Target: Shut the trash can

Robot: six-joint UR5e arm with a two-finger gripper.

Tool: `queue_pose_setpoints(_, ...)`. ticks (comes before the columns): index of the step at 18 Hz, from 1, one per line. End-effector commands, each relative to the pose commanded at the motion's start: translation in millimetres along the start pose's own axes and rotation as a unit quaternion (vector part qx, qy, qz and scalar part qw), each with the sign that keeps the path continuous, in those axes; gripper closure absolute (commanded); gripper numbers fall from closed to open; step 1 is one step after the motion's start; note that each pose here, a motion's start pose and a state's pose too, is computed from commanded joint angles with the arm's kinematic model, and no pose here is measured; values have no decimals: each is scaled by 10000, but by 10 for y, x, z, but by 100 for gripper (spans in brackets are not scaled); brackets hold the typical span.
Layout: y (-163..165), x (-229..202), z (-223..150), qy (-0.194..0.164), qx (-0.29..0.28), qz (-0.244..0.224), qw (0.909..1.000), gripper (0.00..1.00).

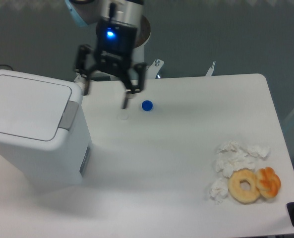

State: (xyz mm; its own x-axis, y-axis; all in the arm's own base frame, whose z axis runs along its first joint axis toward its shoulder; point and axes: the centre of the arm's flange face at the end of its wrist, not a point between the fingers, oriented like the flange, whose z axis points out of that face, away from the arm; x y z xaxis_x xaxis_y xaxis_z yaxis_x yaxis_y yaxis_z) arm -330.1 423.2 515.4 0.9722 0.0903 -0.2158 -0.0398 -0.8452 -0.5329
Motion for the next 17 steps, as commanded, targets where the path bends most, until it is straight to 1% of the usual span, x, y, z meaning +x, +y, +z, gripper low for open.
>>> queue_pose_setpoints(3,307,-336,65,-250,-408,365,9982,0)
queue_pose_setpoints(5,571,-629,162,-313,-677,552,9957,0)
queue_pose_setpoints(6,649,-728,197,-324,-766,721,9939,0)
queue_pose_setpoints(10,843,-1057,10,-600,-1069,1324,9836,0)
queue_pose_setpoints(12,946,-1143,-20,-595,-1145,1544,9795,0)
queue_pose_setpoints(15,1241,-1311,-60,-445,-1333,1713,9751,0)
queue_pose_setpoints(17,1294,-1323,-81,-371,-1369,1802,9734,0)
